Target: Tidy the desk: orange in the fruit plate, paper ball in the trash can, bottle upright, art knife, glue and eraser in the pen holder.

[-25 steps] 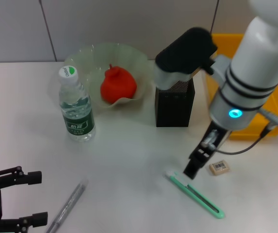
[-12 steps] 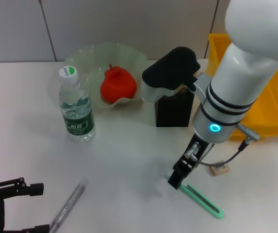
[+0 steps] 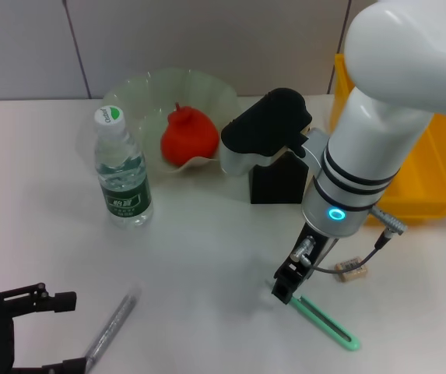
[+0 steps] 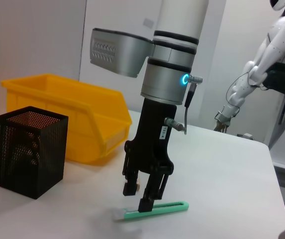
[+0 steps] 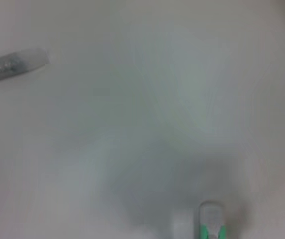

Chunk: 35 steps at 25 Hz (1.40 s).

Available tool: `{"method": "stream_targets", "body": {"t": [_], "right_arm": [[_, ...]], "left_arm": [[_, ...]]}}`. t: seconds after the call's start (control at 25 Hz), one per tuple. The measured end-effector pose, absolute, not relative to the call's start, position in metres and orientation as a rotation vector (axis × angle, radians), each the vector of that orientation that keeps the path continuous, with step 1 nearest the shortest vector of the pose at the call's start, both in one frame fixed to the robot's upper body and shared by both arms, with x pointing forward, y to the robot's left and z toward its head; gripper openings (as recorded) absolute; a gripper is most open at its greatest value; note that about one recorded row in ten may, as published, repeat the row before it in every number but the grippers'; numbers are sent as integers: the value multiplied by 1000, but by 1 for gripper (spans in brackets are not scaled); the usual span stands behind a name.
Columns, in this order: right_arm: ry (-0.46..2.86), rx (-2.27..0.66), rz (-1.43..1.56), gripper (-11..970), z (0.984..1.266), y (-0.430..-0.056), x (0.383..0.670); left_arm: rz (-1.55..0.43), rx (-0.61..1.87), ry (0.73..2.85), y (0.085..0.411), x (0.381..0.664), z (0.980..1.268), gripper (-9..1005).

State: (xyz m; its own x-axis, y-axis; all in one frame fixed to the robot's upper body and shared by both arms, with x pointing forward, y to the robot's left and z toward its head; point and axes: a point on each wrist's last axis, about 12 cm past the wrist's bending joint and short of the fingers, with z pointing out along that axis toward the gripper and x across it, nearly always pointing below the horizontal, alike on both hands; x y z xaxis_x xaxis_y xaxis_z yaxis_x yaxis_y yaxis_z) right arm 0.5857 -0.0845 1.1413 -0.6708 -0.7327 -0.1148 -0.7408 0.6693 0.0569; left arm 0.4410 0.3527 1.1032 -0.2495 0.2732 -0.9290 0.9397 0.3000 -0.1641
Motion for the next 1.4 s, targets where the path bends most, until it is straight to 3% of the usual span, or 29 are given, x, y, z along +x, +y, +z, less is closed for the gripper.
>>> {"method": "stream_targets", "body": {"t": [0.16, 0.56, 1.16, 1.4], "right_arm": [[2802, -1216, 142, 502, 1136, -87, 588], [2796, -1215, 153, 380, 1133, -85, 590], [2792, -1244, 146, 371, 1123, -82, 586], [2781, -1261, 149, 248, 1122, -82, 585]], "left_arm": [[-983, 1099, 1713, 352, 441, 1103, 834], [-977, 1087, 1718, 352, 442, 1103, 831], [-975, 1077, 1721, 351, 444, 1101, 826], [-981, 1072, 1723, 352, 444, 1100, 824]]}}
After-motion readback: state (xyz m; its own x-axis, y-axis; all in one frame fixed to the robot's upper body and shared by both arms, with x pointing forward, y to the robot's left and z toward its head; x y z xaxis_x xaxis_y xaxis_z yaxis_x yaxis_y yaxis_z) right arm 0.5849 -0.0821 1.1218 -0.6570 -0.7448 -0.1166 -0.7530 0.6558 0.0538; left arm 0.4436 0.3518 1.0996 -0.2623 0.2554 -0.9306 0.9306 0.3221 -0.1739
